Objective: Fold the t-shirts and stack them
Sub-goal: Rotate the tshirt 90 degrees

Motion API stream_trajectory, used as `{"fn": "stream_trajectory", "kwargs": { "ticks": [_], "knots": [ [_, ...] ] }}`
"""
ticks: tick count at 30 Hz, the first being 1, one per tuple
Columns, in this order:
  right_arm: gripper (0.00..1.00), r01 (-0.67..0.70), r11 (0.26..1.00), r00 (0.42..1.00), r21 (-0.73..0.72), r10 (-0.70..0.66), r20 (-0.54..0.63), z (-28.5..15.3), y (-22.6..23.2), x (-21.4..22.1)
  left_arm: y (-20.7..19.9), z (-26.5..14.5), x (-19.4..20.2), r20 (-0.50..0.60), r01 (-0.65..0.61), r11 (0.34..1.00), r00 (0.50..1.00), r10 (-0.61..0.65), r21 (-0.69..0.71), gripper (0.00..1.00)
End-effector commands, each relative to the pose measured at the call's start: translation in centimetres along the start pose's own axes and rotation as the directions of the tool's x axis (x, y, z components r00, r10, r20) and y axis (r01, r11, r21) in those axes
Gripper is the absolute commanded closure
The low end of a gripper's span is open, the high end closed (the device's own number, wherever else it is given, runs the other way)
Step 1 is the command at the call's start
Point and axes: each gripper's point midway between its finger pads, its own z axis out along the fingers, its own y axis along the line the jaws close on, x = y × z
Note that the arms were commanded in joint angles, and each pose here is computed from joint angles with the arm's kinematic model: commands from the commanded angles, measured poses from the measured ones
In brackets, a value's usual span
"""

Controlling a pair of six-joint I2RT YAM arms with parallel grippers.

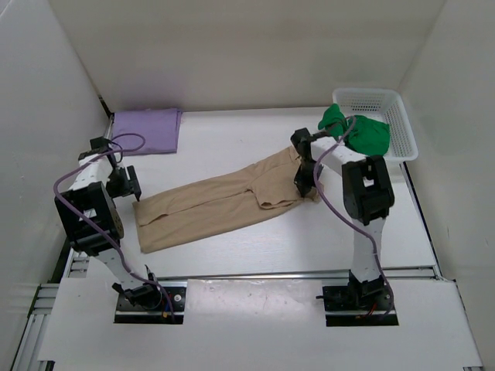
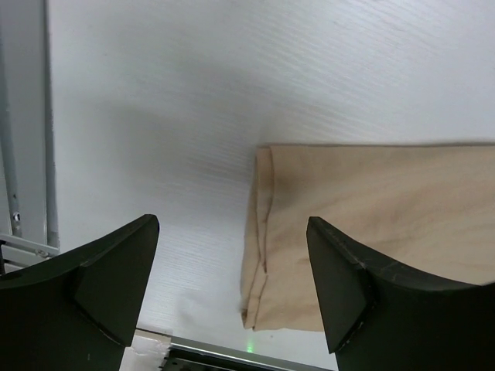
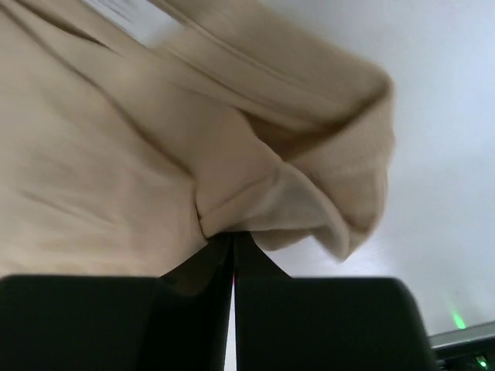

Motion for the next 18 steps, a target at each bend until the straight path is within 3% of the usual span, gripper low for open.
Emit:
{"fn": "stream_trajectory", "kwargs": {
  "ticks": [1,2,5,7,9,12,13,16,17,18],
  "knots": [
    [0.98,-0.003,0.999,1.0,-0.04,0.004,0.002,1.9,3.1,-3.3,1.8,-1.5,-0.8,0.063,0.044,0.999,0.997,-0.043,-0.025,0.12],
    [0.98,-0.012,0.992,0.997,-0.124,0.021,0.077,-0.5,6.1,-6.8,2.5,-1.5,-0.4,0.059,0.063,0.998,0.996,-0.061,-0.03,0.12],
    [0.98,-0.032,0.983,0.997,-0.182,0.045,0.069,2.3,9.4,-10.9,3.1,-1.3,0.5,0.042,0.084,0.996,0.996,-0.083,-0.035,0.12],
    [0.98,-0.065,0.904,0.977,-0.422,0.145,0.159,-1.6,14.7,-16.4,3.1,-1.0,1.1,0.027,0.083,0.996,0.996,-0.082,-0.035,0.12],
    [0.98,-0.094,0.818,0.964,-0.568,0.218,0.155,-2.9,17.1,-19.0,3.0,-0.5,1.6,0.007,0.082,0.996,0.997,-0.082,-0.035,0.12],
    [0.97,-0.088,0.761,0.92,-0.643,0.31,0.241,-5.5,18.3,-22.0,2.7,-0.3,1.6,-0.002,0.081,0.997,0.997,-0.081,-0.015,0.12],
    [0.92,-0.083,0.761,0.908,-0.643,0.324,0.266,-6.1,17.8,-22.9,2.4,-0.5,1.3,0.003,0.073,0.997,0.997,-0.073,-0.013,0.12],
    [0.79,0.008,0.776,0.898,-0.631,0.272,0.346,-9.3,16.6,-22.7,2.1,-0.8,1.1,0.004,0.073,0.997,0.997,-0.073,0.007,0.12],
    [0.73,0.072,0.771,0.888,-0.633,0.24,0.393,-12.2,15.9,-22.4,2.1,-0.8,1.1,0.004,0.073,0.997,0.997,-0.073,0.007,0.12],
    [0.71,0.081,0.788,0.902,-0.61,0.202,0.381,-11.3,15.1,-21.1,2.1,-1.4,0.6,0.027,0.073,0.997,0.997,-0.074,0.007,0.12]
  ]
}}
